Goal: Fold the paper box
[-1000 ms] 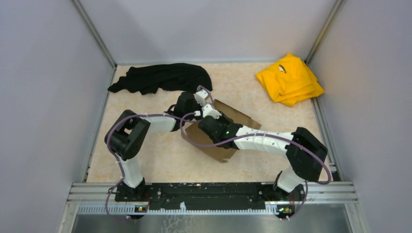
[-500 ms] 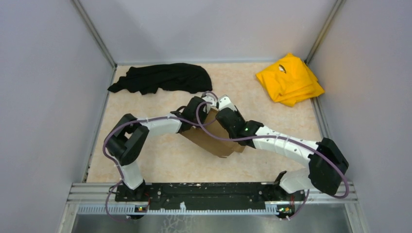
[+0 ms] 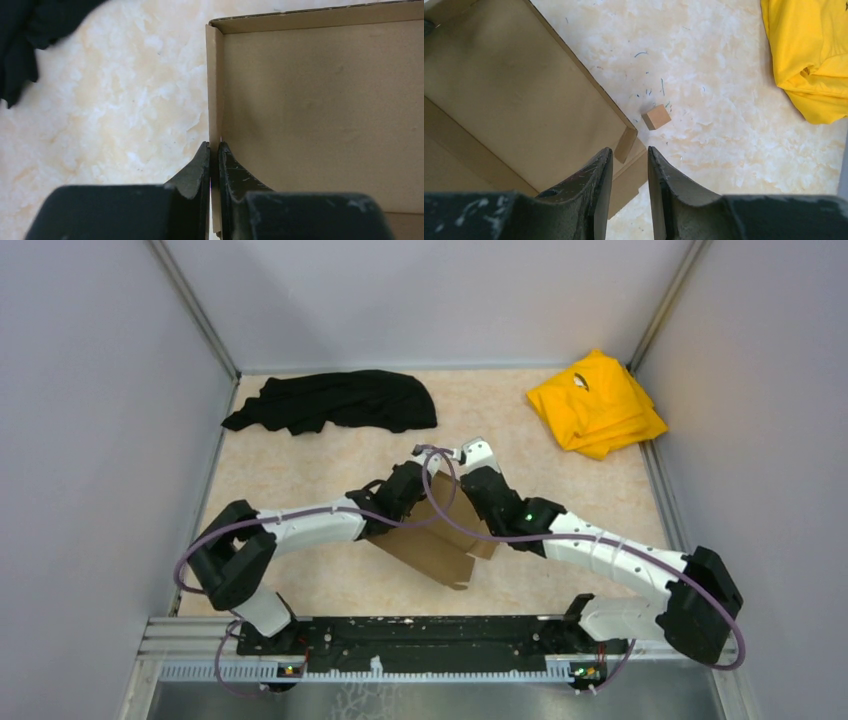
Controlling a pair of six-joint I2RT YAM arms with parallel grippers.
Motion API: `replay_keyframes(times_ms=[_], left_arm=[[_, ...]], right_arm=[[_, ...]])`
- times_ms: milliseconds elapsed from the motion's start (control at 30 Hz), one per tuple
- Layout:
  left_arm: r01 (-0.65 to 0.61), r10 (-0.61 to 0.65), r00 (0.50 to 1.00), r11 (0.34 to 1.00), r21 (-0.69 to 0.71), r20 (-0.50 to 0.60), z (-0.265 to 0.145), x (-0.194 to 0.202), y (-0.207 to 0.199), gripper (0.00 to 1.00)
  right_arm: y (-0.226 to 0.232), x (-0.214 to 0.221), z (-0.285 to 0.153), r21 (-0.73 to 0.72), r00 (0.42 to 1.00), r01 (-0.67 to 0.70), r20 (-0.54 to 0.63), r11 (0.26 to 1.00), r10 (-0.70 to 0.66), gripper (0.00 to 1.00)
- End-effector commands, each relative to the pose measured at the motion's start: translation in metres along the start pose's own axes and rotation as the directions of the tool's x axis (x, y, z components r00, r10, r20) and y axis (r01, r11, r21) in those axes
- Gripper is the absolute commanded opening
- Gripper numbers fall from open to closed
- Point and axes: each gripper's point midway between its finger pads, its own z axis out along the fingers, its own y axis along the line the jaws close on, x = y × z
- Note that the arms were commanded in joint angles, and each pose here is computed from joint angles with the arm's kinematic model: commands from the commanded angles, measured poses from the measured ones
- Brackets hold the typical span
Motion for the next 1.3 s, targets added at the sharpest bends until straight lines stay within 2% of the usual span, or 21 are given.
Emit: replay_keyframes(times_ms=[0,100,233,400,600,733,900,1267], left_arm=[[-0.048,0.061,0.987,0.995,-0.089,0.152,-0.02,-0.03,0.014,0.0],[-0.052,0.072,0.973,0.994,-0.097,0.22,-0.027,-0.041,0.014,0.0],[-0.079,0.1,0.963,0.992,-0.094,0.25,-0.029,-0.045,0.009,0.0],[-0.114,0.142,0.965,0.984,-0.136,0.221,-0.023,-0.04,0.01,0.0],[-0.129,0.178,0.95,0.972,-0.195,0.256,-0.033,-0.038,0.012,0.0],[-0.149,0.199,0.95,0.967,-0.207,0.242,-0.03,-0.034,0.011,0.0],[-0.175,0.195,0.966,0.977,-0.126,0.171,-0.02,-0.027,-0.004,0.0],[-0.085,0.082,0.991,0.996,0.032,0.102,-0.006,-0.007,-0.016,0.0]], right_arm=[[-0.003,-0.019,-0.008,-0.02,0.991,-0.095,0.091,0.995,0.096,0.32],[-0.005,-0.019,-0.009,-0.018,0.99,-0.097,0.101,0.995,0.098,0.32],[-0.005,-0.019,-0.009,-0.018,0.988,-0.1,0.115,0.995,0.101,0.33],[-0.009,-0.016,-0.009,-0.004,0.987,-0.105,0.122,0.994,0.105,0.33],[-0.015,-0.013,-0.01,0.009,0.984,-0.127,0.128,0.992,0.124,0.33],[-0.018,-0.011,-0.011,0.016,0.983,-0.133,0.128,0.991,0.13,0.34],[-0.021,-0.012,-0.012,0.013,0.982,-0.14,0.126,0.99,0.138,0.35],[-0.012,-0.005,-0.002,-0.035,0.984,-0.15,0.092,0.988,0.153,0.35]])
